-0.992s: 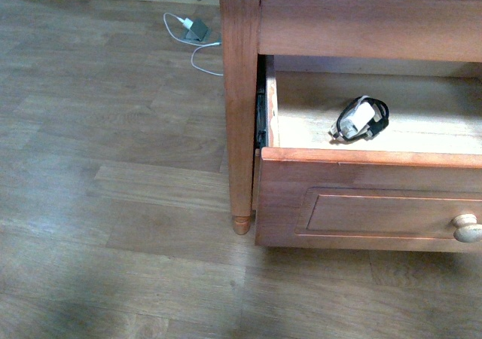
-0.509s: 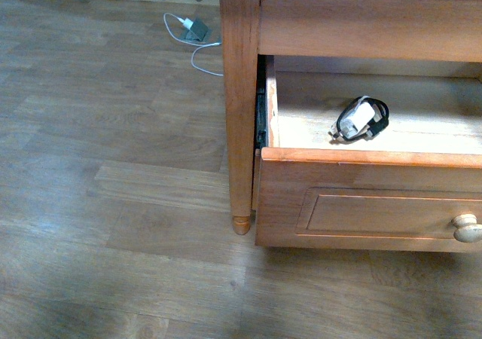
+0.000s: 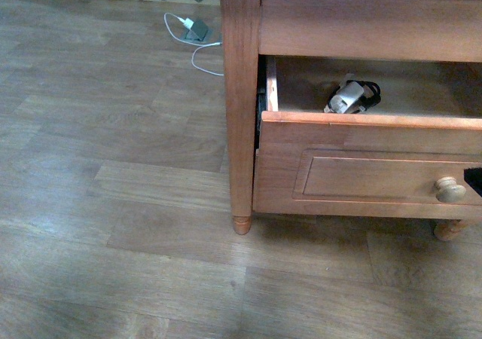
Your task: Put charger into drawer
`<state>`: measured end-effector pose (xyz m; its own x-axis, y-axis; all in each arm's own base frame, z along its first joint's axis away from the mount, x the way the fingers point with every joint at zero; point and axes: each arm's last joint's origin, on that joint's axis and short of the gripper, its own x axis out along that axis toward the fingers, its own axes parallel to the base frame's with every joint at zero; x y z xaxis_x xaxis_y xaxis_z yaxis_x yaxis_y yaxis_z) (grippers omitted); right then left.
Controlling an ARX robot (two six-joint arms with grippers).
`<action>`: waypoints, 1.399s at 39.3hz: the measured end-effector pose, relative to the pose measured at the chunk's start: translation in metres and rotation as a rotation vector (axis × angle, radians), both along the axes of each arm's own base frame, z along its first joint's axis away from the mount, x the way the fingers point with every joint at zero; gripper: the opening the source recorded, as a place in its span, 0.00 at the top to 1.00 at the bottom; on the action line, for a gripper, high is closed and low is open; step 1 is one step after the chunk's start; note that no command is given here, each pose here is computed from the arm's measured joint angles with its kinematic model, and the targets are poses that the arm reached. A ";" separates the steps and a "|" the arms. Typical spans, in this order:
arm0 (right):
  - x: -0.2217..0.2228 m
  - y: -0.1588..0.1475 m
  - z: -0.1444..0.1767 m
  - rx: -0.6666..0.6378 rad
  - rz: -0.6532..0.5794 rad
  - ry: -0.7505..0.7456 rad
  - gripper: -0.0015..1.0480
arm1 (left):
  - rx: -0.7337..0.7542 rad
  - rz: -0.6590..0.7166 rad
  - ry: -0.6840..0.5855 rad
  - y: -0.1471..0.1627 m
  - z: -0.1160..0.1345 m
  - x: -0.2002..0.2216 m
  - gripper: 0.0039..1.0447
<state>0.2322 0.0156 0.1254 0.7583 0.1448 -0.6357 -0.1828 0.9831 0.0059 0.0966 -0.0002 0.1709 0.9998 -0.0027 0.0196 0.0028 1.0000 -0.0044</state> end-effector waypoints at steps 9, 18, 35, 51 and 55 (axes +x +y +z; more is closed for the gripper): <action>0.037 0.012 -0.014 -0.015 -0.053 -0.055 0.09 | 0.000 0.000 0.000 0.000 0.000 0.000 0.06; 0.070 0.019 -0.027 0.028 -0.128 -0.155 0.09 | 0.000 0.000 0.000 0.000 0.000 0.000 0.06; 0.092 0.028 -0.035 0.093 -0.176 -0.256 0.09 | 0.000 0.000 0.000 0.000 0.000 0.000 0.06; 0.064 0.010 -0.009 0.179 -0.129 -0.221 0.09 | 0.000 0.000 0.000 0.000 0.000 0.000 0.06; 0.039 -0.001 0.005 0.193 -0.118 -0.201 0.09 | 0.000 0.000 0.000 0.000 0.000 0.000 0.06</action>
